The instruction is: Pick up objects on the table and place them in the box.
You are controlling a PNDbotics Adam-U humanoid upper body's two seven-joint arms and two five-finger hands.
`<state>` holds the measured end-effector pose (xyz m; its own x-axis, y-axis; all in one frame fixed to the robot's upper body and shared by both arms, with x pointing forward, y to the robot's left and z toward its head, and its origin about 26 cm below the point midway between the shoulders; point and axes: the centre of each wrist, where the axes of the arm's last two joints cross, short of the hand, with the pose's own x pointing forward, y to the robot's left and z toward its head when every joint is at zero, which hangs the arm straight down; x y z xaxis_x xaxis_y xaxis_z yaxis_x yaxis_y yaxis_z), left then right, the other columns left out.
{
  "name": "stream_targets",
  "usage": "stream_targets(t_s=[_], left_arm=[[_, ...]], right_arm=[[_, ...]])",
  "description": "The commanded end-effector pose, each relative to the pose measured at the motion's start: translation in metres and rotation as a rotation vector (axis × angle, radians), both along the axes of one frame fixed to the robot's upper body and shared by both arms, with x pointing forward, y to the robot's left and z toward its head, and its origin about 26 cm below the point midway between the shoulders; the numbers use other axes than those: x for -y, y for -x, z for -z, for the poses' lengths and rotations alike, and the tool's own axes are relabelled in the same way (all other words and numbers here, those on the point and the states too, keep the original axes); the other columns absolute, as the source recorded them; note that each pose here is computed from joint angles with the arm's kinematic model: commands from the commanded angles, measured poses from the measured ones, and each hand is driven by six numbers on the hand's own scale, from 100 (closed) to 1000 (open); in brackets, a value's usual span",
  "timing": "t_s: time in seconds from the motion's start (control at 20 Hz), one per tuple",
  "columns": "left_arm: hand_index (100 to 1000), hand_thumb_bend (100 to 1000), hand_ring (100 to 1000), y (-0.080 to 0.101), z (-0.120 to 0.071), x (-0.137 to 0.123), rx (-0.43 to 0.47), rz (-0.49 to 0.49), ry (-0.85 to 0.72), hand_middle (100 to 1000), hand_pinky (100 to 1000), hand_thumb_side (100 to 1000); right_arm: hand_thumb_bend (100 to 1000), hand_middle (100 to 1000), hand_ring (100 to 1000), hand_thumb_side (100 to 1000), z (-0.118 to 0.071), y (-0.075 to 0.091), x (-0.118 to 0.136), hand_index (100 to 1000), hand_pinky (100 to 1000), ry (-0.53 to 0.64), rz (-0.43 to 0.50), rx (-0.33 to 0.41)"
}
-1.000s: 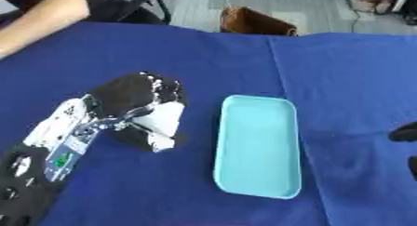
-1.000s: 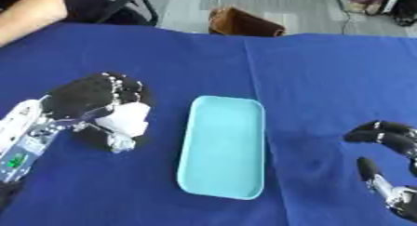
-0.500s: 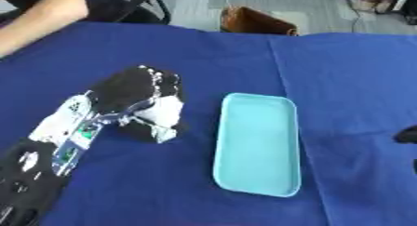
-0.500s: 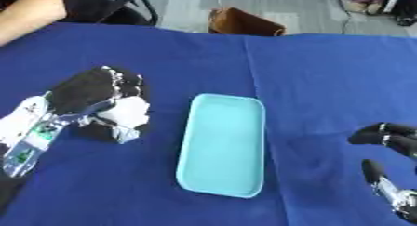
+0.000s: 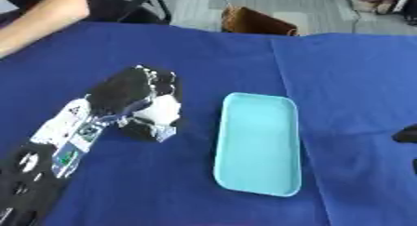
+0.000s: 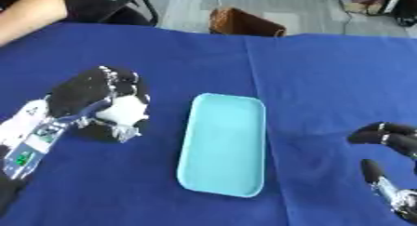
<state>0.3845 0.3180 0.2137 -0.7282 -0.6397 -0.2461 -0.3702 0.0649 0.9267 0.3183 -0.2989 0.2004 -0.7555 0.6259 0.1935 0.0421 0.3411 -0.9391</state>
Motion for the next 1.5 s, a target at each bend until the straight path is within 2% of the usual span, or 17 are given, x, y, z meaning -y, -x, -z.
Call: stream_targets(t_s=[0.05,0.3,0.6,0.75,1.05,1.5], left_arm=[[100,100,100,0.005,0.011,-0.002,-0.108,0.009,-0.064,100,100,156],[100,100,100,0.018,-0.015,0.011,-0.092,0.08,-0.06,100,100,141],[100,100,100,0.048,-0.078,0.035,-0.009,0.233,-0.007,100,100,100],[100,100,100,0.064,-0.101,0.047,0.019,0.293,0.009,100,100,100],[100,100,100,0.08,-0.116,0.06,0.027,0.358,0.011,100,100,100],[100,100,100,0.082,-0.127,0.076,0.044,0.426,0.012,100,100,100]], right_arm=[[100,712,714,833,-0.007,0.002,0.003,811,702,0.008,0.007,0.02],[100,711,713,833,-0.005,0.002,0.005,811,701,0.009,0.014,0.013],[100,711,713,833,-0.001,0.002,0.007,811,701,0.016,0.021,-0.001],[100,711,713,833,-0.001,0.002,0.007,811,701,0.018,0.02,-0.003],[100,712,714,833,-0.001,0.002,0.007,811,702,0.015,0.019,-0.001],[100,711,712,835,-0.002,0.001,0.003,811,700,0.016,0.0,-0.003]])
